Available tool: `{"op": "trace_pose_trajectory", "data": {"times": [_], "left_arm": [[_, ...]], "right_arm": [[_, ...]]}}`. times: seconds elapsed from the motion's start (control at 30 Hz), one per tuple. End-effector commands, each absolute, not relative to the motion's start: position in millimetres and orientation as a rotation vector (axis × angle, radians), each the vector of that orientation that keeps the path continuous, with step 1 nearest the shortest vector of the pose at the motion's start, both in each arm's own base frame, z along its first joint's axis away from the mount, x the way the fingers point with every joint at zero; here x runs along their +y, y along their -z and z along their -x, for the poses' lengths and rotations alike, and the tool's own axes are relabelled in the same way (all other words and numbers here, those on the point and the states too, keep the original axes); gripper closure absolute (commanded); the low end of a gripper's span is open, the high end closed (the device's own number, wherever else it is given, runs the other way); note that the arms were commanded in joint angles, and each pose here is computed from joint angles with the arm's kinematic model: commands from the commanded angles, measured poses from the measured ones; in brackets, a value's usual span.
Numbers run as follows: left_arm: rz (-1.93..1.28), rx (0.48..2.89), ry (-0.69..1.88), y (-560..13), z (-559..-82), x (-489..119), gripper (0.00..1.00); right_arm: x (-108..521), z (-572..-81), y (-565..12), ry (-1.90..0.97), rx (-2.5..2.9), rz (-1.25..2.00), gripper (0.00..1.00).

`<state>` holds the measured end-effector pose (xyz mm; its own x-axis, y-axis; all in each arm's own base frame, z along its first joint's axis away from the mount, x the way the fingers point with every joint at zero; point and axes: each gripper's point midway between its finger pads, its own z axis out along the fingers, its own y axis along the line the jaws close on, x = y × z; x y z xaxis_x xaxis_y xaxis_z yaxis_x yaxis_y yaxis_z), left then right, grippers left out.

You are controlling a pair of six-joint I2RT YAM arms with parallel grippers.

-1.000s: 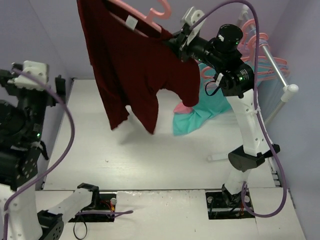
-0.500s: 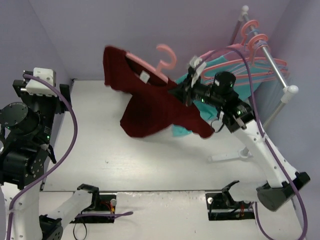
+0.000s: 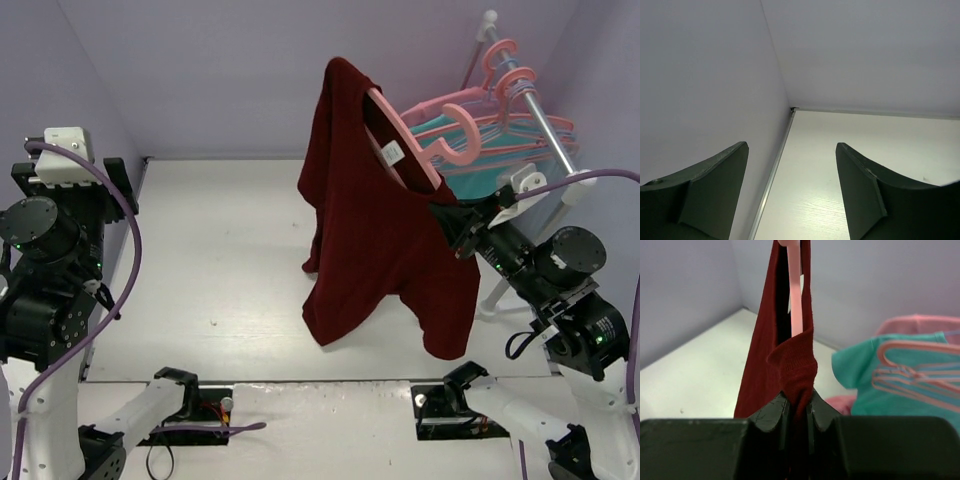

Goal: Place the t-shirt on the hanger
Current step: Place the hanger at the clothesline.

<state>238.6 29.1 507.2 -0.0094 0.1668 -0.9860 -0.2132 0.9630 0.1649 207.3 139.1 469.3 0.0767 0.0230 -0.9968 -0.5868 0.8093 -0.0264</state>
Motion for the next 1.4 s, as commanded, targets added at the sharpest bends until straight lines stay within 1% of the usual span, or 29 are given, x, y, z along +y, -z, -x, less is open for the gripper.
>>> {"op": "trace_pose_trajectory", "data": {"times": [0.0, 0.17, 0.33, 0.4, 0.47, 0.6, 0.77, 0.9, 1.13, 1.27, 1.37], "left_arm": [[0.097, 1.557, -0.268, -501.2, -251.0, 26.6, 0.34], [0.081, 1.587, -0.231, -484.7, -254.9, 19.4, 0.33], [0.034, 1.667, -0.320, -457.5, -267.4, 18.2, 0.33], [0.031, 1.693, -0.305, -446.3, -272.8, 14.1, 0.33], [0.029, 1.703, -0.280, -441.7, -275.6, 9.6, 0.33], [0.012, 1.698, -0.264, -442.6, -273.5, 4.7, 0.33], [-0.010, 1.699, -0.255, -439.7, -270.1, 0.6, 0.33], [-0.019, 1.708, -0.241, -433.5, -269.7, -3.0, 0.33], [-0.016, 1.718, -0.238, -428.0, -272.0, -4.4, 0.33], [-0.020, 1.722, -0.231, -426.1, -273.6, -6.3, 0.33], [-0.025, 1.729, -0.233, -422.8, -274.6, -6.8, 0.33]], "right_arm": [[124.5, -224.4, -448.2, -0.400, 1.527, 0.391, 1.00], [110.9, -215.8, -417.0, -0.420, 1.639, 0.260, 1.00], [71.9, -223.9, -378.5, -0.260, 1.793, -0.015, 1.00], [48.9, -222.9, -365.4, -0.161, 1.822, -0.146, 1.00], [39.0, -221.5, -362.2, -0.119, 1.823, -0.196, 1.00], [25.0, -222.7, -336.4, 0.001, 1.912, -0.287, 1.00], [31.4, -220.9, -306.2, 0.013, 2.017, -0.276, 1.00], [61.6, -220.4, -281.8, -0.087, 2.138, -0.092, 1.00], [93.3, -205.5, -261.5, -0.246, 2.242, 0.123, 1.00], [92.2, -202.5, -250.5, -0.248, 2.286, 0.051, 1.00], [64.8, -201.2, -249.5, -0.112, 2.266, -0.102, 1.00]]}}
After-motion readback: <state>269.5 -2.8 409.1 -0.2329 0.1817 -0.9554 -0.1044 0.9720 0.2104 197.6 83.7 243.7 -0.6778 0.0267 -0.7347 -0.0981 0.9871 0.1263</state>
